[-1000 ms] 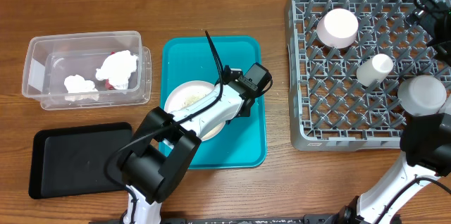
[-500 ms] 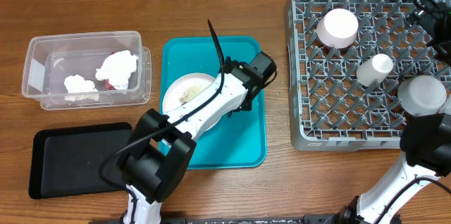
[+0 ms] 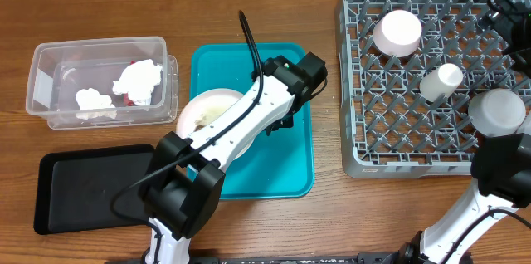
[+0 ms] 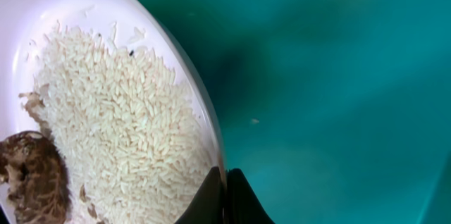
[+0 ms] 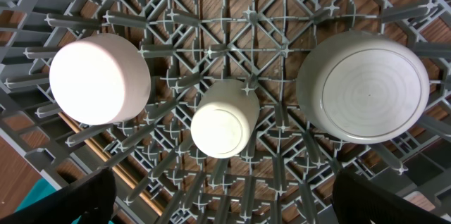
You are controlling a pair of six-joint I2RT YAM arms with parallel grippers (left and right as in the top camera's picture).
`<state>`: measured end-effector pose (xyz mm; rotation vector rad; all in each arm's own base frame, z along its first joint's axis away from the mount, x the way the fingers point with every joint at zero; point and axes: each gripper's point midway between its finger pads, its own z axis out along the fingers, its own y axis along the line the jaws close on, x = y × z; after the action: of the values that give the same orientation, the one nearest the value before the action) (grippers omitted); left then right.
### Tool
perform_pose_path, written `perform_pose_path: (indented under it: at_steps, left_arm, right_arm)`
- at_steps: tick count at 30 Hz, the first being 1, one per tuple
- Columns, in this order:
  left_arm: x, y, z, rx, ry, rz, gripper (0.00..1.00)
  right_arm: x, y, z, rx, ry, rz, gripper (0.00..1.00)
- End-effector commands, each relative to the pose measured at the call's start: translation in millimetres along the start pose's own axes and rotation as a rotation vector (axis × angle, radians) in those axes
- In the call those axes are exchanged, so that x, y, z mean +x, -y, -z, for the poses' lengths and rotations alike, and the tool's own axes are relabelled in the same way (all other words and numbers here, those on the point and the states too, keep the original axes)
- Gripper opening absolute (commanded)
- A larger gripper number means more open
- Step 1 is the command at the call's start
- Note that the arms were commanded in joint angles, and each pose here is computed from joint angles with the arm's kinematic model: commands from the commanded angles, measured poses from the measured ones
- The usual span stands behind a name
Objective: Sort waste into correct bins and load items into the dishwasher
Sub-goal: 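Carry the plate left and tilt it to dump rice toward the bins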
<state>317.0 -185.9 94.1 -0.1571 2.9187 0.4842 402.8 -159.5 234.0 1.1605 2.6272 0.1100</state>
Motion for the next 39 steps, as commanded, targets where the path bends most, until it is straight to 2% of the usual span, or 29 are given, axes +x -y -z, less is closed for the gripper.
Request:
perform_pose_path:
  at_steps: [1,8,13,18,25,31,39]
  left_arm:
    - [-13.3,-14.2,9.5,-0.063,0.045,0.129,0.04]
    - [-10.7,-43.3,19.1,-0.091,-0.023,0.226,0.04]
    - [-18.8,-69.8,27.6,-0.041,-0.058,0.313,0.04]
    - [-33.6,-112.9,34.9,0.012,-0.073,0.404,0.04]
    - [-34.8,-174.3,37.5,0.018,-0.121,0.547,0.04]
    - [-38.9,-211.4,32.0,0.063,-0.152,0.643,0.05]
    - [-38.5,-245.4,9.2,0.049,-0.187,0.728,0.04]
  right_arm:
    - [-2.6,-2.2,13.6,-0.022,0.035,-0.004,1.0]
    - [-2.7,-2.1,13.6,-0.022,0.035,-0.005,1.0]
    - [-2.7,-2.1,13.6,-0.022,0.035,-0.005,1.0]
    - [-2.6,-2.2,13.6,-0.022,0.035,-0.004,1.0]
    - [-2.7,-2.1,13.6,-0.022,0.035,-0.005,1.0]
    - [-2.7,-2.1,13.6,-0.022,0.035,-0.005,1.0]
    - [-2.6,-2.2,13.6,-0.022,0.035,-0.004,1.0]
